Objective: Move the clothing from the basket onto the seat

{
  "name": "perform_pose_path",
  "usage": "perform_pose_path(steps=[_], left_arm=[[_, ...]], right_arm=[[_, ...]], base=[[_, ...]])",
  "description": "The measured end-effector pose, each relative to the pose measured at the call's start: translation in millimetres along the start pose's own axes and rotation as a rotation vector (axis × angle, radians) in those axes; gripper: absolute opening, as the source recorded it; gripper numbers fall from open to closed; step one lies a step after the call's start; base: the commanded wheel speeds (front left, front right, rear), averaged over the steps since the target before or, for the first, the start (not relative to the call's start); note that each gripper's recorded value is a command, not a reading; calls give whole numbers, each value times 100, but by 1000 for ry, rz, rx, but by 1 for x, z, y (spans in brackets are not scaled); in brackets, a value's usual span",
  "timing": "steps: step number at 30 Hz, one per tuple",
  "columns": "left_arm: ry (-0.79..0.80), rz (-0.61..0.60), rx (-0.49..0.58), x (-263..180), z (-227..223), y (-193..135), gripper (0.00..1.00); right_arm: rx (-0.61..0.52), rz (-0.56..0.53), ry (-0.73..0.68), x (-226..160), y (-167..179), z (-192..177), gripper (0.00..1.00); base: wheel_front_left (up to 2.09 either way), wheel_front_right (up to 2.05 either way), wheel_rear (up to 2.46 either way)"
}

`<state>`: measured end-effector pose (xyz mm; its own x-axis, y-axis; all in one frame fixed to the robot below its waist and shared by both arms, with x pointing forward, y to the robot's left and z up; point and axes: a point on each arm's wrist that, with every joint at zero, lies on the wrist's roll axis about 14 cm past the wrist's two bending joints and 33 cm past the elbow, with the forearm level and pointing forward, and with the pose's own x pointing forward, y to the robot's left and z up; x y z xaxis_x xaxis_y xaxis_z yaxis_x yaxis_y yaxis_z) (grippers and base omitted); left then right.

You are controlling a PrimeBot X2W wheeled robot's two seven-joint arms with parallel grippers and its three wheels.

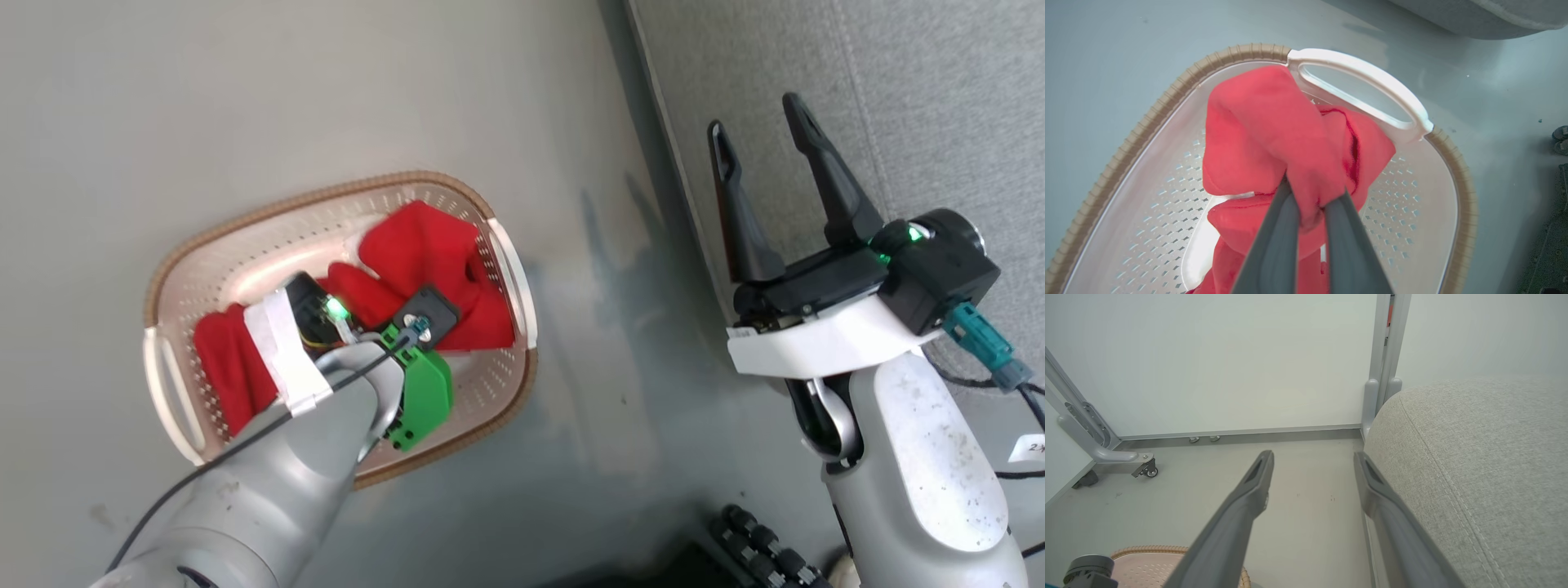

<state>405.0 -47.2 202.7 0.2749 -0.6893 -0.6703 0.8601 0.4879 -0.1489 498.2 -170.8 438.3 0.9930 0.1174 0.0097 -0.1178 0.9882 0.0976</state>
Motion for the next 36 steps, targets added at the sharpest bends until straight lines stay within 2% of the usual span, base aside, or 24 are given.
perform_pose_path(steps=[9,22,36], left_arm=[[-153,53,11,-41,59,-9,0],[-390,230,-7,-119,123,6,0],[-714,419,85,-222,212,19,0]], right_arm=[[-1,10,-51,-19,12,34,100],[13,58,-116,-43,38,69,100],[26,104,-166,-69,61,94,100]], base=[[0,0,0],[0,0,0],[0,0,0]])
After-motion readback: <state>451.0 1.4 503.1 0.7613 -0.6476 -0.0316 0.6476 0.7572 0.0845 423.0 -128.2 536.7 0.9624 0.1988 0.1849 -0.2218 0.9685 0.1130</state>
